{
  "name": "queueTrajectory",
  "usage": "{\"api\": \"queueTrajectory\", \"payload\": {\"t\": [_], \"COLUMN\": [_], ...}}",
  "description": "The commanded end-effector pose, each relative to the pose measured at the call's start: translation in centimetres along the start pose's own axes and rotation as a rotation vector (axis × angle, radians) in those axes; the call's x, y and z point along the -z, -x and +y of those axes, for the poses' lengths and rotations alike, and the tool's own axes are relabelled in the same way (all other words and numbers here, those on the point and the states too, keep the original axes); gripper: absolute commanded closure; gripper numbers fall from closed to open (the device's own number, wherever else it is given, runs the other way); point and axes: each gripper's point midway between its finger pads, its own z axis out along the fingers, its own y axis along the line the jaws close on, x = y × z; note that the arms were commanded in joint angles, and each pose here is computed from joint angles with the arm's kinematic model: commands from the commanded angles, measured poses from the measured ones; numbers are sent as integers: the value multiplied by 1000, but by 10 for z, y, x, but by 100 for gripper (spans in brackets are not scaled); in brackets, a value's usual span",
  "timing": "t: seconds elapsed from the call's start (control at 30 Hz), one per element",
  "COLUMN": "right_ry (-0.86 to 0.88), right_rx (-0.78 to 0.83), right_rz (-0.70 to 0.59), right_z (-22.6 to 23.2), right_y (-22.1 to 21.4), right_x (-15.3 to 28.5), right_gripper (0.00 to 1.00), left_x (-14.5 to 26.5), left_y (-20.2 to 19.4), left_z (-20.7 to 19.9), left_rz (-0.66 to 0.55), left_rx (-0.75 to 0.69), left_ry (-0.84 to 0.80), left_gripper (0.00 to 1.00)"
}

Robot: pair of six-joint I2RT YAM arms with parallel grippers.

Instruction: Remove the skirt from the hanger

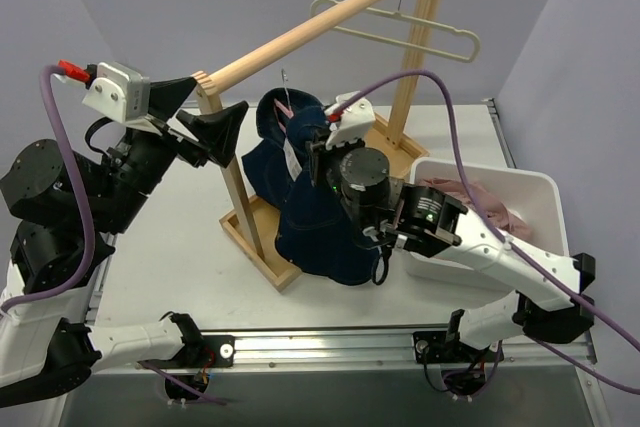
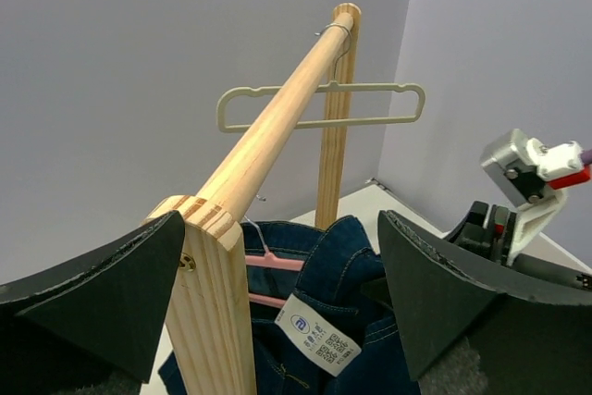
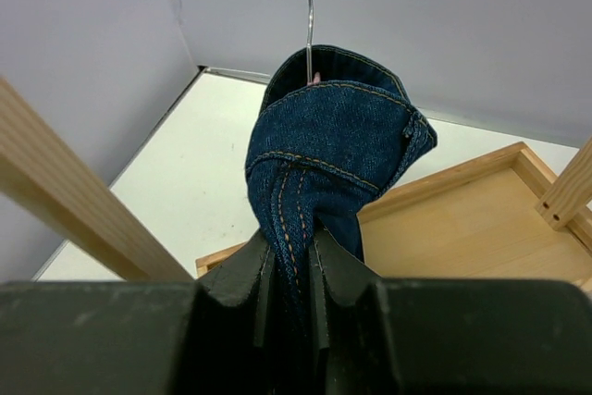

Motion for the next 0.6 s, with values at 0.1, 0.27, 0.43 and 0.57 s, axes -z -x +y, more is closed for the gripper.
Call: {"api": "queueTrajectory", "payload": {"t": [0.1, 0.27, 0.43, 0.57], "right_ry": [147, 212, 219, 198], "right_rx": [-232, -246, -268, -290], "right_rz": [-215, -231, -239, -234], "right_z": [-21, -29, -39, -43], "right_y": [73, 72, 70, 67], "right_x": [56, 77, 88, 88], "right_gripper": [100, 100, 100, 100], "left_x": [-20, -25, -30, -31], "left_y": [-23, -30, -37, -46], "left_z": [-37, -46, -55, -54], "left_rz": [84, 111, 137, 153], "left_rx": [76, 120, 119, 116], "left_ry": [-126, -149, -180, -169], "left_gripper": [2, 10, 10, 10]}}
